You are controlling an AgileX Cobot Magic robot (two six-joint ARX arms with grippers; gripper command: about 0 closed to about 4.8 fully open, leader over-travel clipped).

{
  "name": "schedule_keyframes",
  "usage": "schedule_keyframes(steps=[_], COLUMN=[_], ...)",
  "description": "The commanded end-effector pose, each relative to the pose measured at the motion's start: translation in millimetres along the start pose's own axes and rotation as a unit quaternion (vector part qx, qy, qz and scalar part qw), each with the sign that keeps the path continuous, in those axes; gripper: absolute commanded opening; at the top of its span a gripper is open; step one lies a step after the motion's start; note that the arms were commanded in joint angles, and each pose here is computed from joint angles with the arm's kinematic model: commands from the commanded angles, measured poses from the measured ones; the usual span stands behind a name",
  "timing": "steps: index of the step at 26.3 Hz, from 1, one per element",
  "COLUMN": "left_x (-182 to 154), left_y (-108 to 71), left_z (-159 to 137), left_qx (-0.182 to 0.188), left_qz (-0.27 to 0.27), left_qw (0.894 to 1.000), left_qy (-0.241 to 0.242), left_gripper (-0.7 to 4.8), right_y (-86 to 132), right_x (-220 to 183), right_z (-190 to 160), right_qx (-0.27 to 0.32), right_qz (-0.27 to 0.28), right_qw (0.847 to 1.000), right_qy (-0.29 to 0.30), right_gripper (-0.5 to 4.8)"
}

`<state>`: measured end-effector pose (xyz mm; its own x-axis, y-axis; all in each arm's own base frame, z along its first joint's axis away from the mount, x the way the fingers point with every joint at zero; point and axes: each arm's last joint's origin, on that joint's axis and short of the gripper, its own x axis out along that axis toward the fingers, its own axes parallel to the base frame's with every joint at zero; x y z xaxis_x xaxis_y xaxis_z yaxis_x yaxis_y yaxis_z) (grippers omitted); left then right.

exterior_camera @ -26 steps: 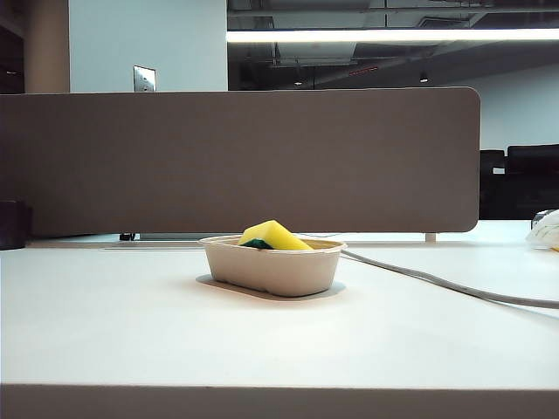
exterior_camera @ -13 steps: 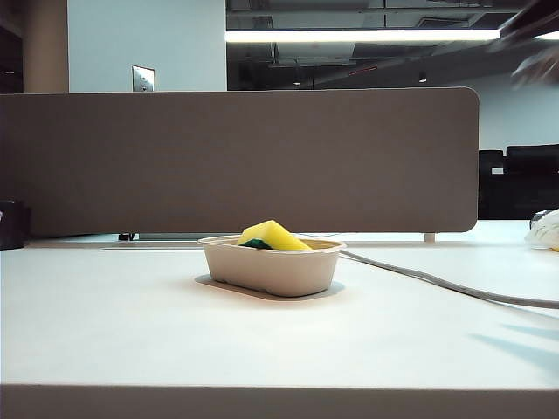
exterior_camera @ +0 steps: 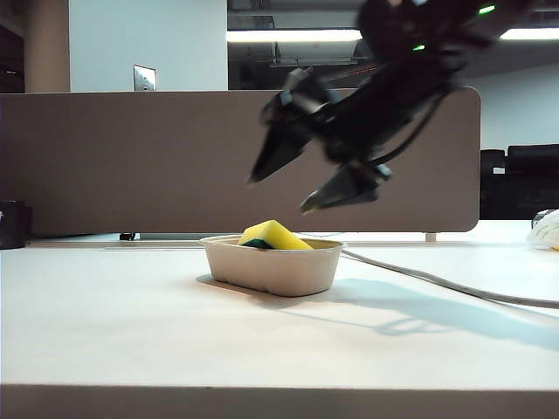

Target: Take out the cleaning sponge from the paper lunch box and place it on the table.

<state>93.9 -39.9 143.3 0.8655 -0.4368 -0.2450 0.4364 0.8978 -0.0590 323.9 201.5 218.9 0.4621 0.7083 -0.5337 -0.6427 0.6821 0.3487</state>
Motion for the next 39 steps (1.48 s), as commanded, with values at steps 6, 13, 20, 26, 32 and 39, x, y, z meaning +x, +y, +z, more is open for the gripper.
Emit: schedule_keyframes(steps=[6, 13, 20, 26, 32, 39], left_x=[-0.1, -0.1, -0.1, -0.1, -0.1, -0.1], left_y=[-0.2, -0.2, -0.1, -0.2, -0.2, -0.1], left_z=[1.4, 1.4, 1.4, 1.4, 1.4, 1.4], left_qx=[0.001, 0.001, 0.001, 0.001, 0.001, 0.001], left_qz=[-0.002, -0.002, -0.002, -0.002, -0.002, -0.002], left_qw=[1.000, 1.000, 1.000, 1.000, 1.000, 1.000], left_qy=[-0.006, -0.006, -0.006, -0.006, -0.006, -0.006], left_gripper=[-0.05, -0.05, -0.05, -0.05, -0.05, -0.05], right_y=[21.7, 17.4, 20.2, 28.4, 44.8, 62.9], right_x=[39.7, 49.2, 55.6, 55.0, 43.3, -1.5], right_z=[4.5, 8.9, 3.3, 15.6, 59.2, 85.3], right_qx=[-0.044, -0.040, -0.044, -0.051, -0.064, -0.057], right_qz=[-0.122, -0.141, -0.119, -0.110, -0.078, -0.094], right_qw=[0.990, 0.988, 0.989, 0.991, 0.995, 0.993], right_qy=[0.057, 0.054, 0.069, 0.053, 0.003, 0.052], right_gripper=[4.79, 3.50, -0.07, -0.07, -0.07, -0.07])
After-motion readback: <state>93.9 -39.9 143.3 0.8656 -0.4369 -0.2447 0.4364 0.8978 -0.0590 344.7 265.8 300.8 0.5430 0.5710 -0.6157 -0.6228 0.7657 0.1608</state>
